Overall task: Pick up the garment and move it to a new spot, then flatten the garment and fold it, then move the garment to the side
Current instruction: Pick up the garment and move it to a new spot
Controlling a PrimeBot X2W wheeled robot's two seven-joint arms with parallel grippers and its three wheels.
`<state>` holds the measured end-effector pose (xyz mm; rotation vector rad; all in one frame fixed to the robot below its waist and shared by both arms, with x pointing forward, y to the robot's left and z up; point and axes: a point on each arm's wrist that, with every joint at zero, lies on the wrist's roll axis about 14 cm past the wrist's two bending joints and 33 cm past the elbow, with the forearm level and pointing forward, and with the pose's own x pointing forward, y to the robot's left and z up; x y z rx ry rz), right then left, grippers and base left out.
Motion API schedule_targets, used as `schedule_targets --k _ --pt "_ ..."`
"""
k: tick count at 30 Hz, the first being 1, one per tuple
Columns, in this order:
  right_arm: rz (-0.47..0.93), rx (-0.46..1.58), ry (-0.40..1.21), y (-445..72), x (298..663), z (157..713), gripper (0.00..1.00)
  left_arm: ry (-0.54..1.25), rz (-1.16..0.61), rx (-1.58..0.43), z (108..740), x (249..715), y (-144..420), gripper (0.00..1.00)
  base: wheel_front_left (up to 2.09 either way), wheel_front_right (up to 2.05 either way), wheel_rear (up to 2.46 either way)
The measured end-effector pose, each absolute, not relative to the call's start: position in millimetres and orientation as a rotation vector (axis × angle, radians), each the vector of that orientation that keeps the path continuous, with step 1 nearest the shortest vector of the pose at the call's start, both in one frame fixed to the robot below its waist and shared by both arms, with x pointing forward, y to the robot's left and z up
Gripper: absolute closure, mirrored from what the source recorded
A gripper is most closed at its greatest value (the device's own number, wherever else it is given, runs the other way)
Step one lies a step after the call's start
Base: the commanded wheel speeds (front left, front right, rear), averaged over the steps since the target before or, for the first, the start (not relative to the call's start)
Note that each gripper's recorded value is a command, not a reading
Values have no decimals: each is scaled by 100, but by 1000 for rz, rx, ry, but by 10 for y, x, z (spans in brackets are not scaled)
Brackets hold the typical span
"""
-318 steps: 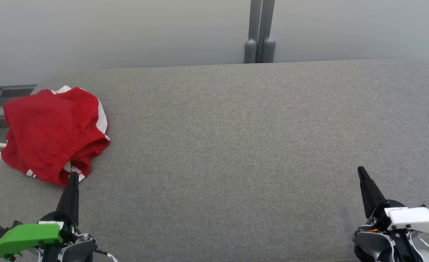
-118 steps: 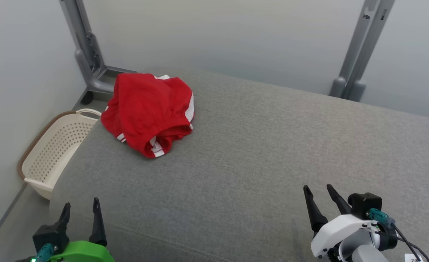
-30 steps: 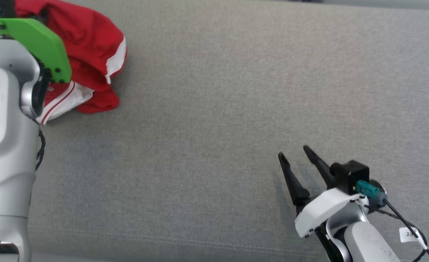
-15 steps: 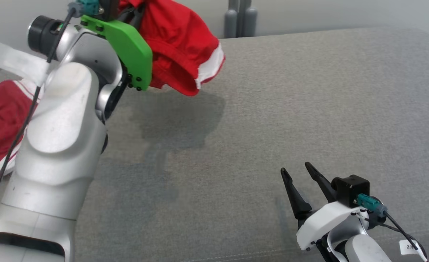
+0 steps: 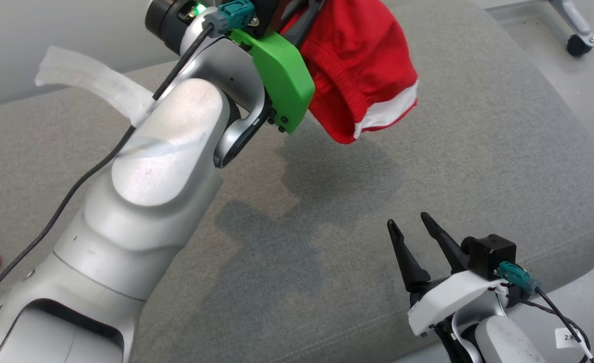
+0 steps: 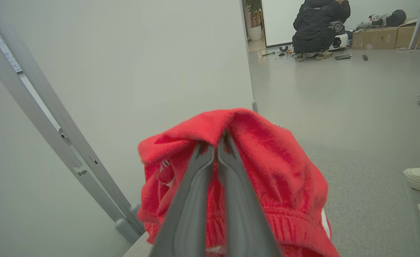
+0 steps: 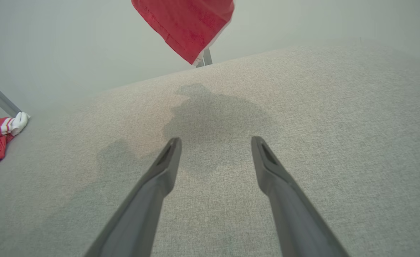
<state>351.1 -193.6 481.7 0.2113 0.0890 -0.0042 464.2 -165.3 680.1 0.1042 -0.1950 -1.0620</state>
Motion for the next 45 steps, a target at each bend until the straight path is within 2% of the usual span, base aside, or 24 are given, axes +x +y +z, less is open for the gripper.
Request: schedule_targets --k 5,13,17,18,19,20,30,40,45 --pt "-61 220 110 -2093 3498 4693 0 -80 -1111 164 6330 4758 -1808 100 0 0 0" --pt "-76 227 162 -2121 3586 4481 0 227 -969 432 5046 5338 -1155 100 0 0 0" --pt "-60 227 170 -2079 3658 4437 0 349 -908 467 4632 5410 -805 100 0 0 0" --pt "-55 227 170 -2065 3679 4434 0 365 -895 460 4593 5421 -753 97 0 0 0" --pt "-50 227 172 -2051 3695 4428 0 369 -882 456 4573 5438 -705 58 0 0 0" --pt "-45 228 176 -2034 3705 4415 0 361 -863 443 4578 5463 -664 0 0 0 0" --pt "-16 223 158 -1961 3754 4485 0 319 -764 296 4699 5432 -497 0 0 0 0" --pt "-5 220 121 -1931 3603 4650 0 295 -847 234 4744 4774 -723 0 0 0 0" --pt "-7 206 91 -1955 3549 4782 0 357 -874 164 4628 4444 -859 0 0 0 0"
